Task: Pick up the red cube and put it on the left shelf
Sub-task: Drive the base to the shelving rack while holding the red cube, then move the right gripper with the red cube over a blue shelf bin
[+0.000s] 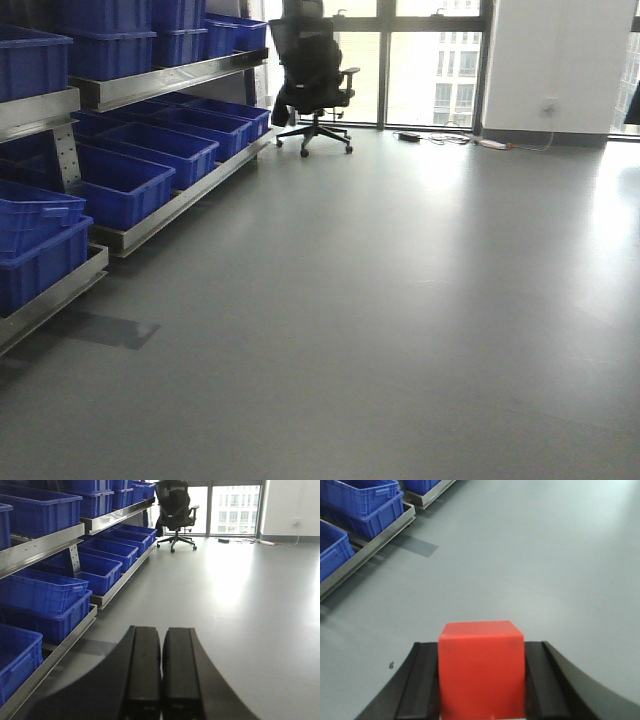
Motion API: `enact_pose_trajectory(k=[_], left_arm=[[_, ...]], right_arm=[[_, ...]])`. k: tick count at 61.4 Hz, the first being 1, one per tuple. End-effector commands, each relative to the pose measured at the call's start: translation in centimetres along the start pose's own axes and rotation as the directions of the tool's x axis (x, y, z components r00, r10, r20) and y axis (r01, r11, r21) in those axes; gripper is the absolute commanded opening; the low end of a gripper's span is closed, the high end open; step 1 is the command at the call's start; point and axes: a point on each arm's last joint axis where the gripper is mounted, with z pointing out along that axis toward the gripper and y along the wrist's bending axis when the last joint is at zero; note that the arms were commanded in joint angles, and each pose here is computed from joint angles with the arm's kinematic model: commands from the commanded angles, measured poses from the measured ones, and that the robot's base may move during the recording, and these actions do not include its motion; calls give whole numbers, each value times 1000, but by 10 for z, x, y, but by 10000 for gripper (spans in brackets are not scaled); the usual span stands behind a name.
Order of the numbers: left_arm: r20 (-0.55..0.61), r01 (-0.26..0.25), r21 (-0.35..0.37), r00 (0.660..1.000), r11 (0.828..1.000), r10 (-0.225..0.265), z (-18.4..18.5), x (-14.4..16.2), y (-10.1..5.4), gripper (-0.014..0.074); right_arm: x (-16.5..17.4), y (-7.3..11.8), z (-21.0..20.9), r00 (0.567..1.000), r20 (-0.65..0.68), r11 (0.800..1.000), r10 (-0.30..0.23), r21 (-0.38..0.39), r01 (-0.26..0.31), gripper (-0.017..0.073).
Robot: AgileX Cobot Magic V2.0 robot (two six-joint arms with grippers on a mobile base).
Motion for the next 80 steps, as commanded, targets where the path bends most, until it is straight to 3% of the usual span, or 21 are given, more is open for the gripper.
enact_pose_trajectory(k=[1, 80], left_arm=[[74, 1, 3, 997, 1000, -1, 0, 0, 0, 101], [74, 1, 3, 997, 1000, -1, 0, 0, 0, 101]], right_arm=[[-14, 2, -5, 995, 97, 1000, -5, -6, 6, 29], [-14, 2, -5, 995, 97, 1000, -6, -6, 6, 29]])
